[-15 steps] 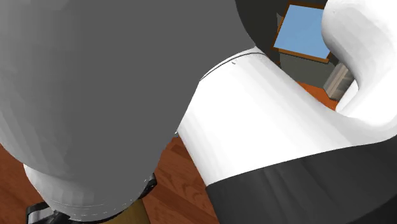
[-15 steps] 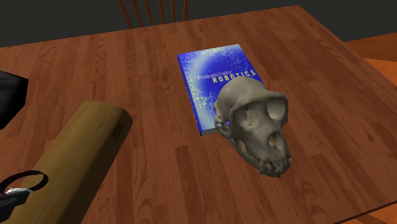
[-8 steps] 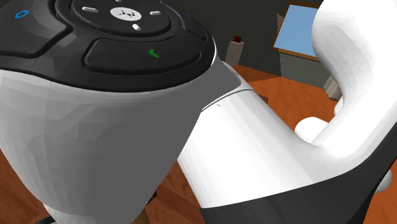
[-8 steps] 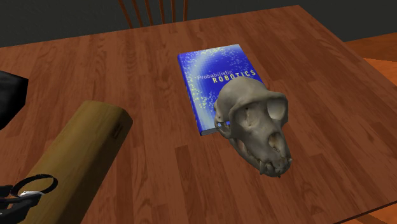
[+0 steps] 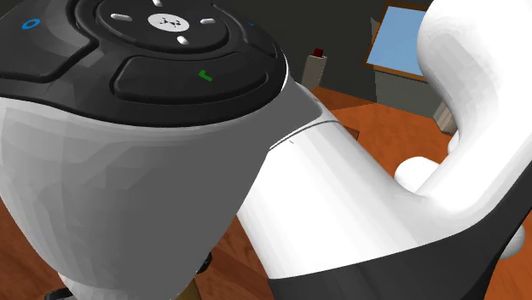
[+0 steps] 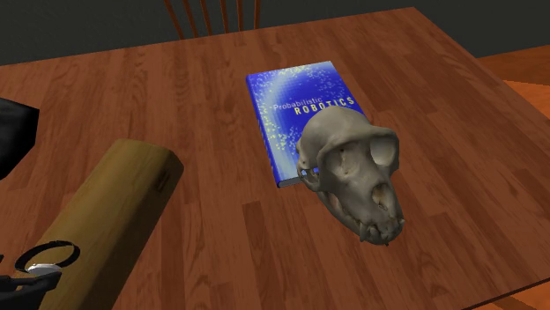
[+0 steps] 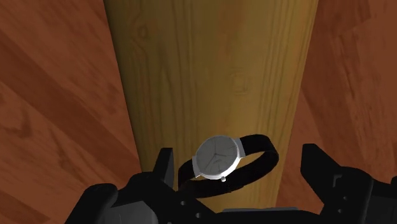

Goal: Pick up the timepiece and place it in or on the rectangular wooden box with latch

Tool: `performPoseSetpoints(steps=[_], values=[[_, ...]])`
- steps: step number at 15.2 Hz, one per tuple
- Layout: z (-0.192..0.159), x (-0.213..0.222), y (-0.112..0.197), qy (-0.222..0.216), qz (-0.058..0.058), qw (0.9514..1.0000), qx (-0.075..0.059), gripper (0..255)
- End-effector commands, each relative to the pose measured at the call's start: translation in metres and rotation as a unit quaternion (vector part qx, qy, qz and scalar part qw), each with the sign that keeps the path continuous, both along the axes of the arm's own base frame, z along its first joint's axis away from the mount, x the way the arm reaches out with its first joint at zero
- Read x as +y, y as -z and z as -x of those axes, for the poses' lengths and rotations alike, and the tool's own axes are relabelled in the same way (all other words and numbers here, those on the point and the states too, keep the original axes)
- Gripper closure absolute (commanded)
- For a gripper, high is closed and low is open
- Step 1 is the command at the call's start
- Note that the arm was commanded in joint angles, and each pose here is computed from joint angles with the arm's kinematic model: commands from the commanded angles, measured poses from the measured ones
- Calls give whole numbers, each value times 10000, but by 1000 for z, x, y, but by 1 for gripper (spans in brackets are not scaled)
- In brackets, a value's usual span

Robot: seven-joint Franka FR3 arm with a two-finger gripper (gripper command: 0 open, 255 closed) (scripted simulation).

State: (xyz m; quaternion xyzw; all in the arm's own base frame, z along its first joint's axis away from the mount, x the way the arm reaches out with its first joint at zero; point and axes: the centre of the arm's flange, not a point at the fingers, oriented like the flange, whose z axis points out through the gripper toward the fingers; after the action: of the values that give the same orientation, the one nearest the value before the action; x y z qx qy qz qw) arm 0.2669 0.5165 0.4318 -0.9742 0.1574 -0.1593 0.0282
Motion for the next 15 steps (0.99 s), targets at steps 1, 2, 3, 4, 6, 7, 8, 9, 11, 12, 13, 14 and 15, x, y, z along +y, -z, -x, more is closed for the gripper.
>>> performPoseSetpoints(steps=[1, 2, 3, 4, 6, 7, 8, 9, 11, 12, 13, 14, 15], values=[[0, 0, 0, 0, 0, 10000, 0, 0], [0, 0, 0, 0, 0, 10000, 0, 0], [0, 0, 0, 0, 0, 10000, 0, 0], [4, 0, -12, 0, 0, 10000, 0, 0], [13, 0, -37, 0, 0, 10000, 0, 0], [16, 0, -47, 0, 0, 10000, 0, 0], [16, 0, -47, 0, 0, 10000, 0, 0], [16, 0, -47, 0, 0, 10000, 0, 0], [16, 0, -47, 0, 0, 10000, 0, 0], [16, 0, -47, 0, 0, 10000, 0, 0], [16, 0, -47, 0, 0, 10000, 0, 0], [16, 0, -47, 0, 0, 10000, 0, 0], [16, 0, -47, 0, 0, 10000, 0, 0]])
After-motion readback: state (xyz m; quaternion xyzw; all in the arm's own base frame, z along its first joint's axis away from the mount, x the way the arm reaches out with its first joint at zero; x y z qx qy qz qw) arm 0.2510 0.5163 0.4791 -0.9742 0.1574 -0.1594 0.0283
